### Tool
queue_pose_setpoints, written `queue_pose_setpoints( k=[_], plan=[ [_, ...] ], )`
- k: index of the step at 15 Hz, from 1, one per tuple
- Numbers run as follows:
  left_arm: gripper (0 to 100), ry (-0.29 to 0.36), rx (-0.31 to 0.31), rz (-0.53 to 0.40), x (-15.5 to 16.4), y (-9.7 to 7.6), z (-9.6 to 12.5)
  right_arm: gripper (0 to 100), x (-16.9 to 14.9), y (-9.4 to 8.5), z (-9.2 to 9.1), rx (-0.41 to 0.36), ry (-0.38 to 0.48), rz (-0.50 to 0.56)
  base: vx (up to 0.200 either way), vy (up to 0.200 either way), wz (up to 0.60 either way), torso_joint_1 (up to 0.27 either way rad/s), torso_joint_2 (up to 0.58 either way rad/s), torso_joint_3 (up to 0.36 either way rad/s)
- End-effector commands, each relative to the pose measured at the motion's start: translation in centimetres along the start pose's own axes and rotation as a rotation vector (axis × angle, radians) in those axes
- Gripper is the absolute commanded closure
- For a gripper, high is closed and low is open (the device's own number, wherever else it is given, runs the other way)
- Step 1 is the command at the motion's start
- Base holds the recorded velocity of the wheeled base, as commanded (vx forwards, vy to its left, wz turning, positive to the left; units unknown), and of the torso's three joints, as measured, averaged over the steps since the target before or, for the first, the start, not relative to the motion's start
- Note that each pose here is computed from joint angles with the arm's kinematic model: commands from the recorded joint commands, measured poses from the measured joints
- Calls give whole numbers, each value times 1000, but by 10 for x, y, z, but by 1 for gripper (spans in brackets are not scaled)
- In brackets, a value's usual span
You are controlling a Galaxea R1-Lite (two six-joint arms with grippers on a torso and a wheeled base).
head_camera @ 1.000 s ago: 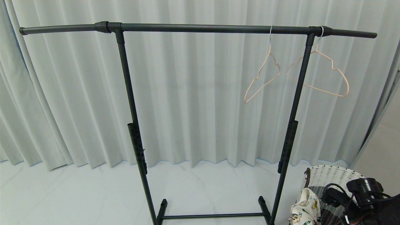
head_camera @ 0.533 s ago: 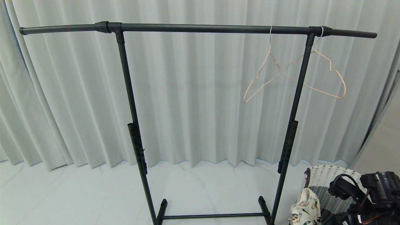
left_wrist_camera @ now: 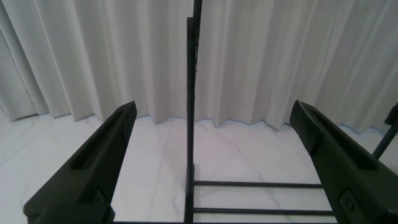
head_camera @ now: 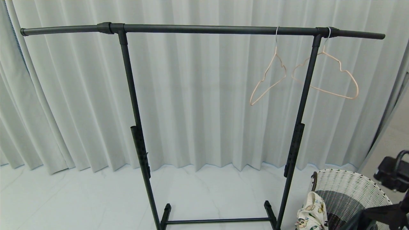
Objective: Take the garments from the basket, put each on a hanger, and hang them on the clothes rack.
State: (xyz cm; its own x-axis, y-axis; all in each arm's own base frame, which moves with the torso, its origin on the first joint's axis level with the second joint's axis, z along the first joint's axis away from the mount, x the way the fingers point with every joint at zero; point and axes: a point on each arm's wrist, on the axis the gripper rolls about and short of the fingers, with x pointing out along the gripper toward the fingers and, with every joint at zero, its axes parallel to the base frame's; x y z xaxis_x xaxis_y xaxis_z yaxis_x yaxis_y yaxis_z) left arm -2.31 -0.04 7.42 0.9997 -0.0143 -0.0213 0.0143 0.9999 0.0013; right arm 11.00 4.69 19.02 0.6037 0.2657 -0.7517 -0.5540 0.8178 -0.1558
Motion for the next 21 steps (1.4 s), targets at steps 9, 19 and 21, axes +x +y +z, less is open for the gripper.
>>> queue_pose_setpoints(
  k=[9, 19, 21],
  plan=[
    [0, 2, 6, -1, 0, 0, 0, 100, -38, 6, 22, -62, -192, 30, -44, 0, 0, 0, 1, -1],
    [0, 2, 11, -3, 0, 0, 0, 100, -27, 30, 36, -97, -194, 184, -140, 0, 0, 3, 2, 2],
    [0, 0, 38, -3, 0, 0, 0, 100, -24, 37, 42, -94, -214, 218, 0, 0, 0, 0, 0, 0]
  ],
)
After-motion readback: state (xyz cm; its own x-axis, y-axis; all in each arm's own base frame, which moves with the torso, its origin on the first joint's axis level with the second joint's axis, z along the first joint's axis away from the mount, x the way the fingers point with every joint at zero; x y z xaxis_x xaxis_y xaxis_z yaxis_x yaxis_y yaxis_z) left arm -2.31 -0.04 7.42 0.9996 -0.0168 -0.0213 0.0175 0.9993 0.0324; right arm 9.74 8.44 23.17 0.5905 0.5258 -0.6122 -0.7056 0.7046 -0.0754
